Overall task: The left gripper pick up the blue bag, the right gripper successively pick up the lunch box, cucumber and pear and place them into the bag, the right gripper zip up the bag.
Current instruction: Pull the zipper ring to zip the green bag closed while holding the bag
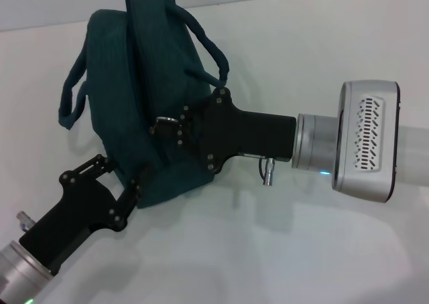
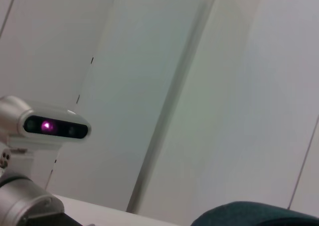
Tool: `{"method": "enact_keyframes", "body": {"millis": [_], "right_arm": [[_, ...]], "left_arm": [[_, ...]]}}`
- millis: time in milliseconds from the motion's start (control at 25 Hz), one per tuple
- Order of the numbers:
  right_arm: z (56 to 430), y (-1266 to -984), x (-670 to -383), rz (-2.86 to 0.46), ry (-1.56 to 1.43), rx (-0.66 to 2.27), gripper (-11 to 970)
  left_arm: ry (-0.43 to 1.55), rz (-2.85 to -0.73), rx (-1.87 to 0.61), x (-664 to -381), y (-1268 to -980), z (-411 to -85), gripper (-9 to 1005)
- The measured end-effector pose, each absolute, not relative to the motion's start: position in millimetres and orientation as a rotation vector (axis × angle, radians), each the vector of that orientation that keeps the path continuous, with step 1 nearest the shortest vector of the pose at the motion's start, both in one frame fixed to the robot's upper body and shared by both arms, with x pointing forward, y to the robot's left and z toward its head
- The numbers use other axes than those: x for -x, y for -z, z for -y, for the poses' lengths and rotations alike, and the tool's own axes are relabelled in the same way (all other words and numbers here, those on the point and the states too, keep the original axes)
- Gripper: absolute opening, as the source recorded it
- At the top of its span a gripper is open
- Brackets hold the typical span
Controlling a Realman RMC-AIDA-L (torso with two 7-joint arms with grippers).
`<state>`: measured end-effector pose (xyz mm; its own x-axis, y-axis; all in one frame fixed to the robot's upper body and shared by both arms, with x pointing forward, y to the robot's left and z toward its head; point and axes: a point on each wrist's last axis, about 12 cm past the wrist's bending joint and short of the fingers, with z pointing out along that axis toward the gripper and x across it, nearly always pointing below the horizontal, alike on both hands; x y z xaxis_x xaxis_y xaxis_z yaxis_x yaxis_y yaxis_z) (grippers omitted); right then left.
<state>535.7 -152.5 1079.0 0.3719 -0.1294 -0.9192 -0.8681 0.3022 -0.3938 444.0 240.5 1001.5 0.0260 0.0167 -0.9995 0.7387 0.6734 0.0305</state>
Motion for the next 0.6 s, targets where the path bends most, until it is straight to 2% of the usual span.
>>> {"method": "enact_keyframes", "body": {"millis": [440,600], "right_arm": [[157.9,-1081.8,-531.6,-1.061,-0.642,1.145,8],[162.0,-1082.4,-530.8,-1.042,-0.614,1.118,8]], "left_arm": [[0.578,-1.457,-0.713,-453.6,-1001.0,-237.9,217],[0.558,-1.451,-0.718,-454.7,-1001.5,-239.6,184]]}}
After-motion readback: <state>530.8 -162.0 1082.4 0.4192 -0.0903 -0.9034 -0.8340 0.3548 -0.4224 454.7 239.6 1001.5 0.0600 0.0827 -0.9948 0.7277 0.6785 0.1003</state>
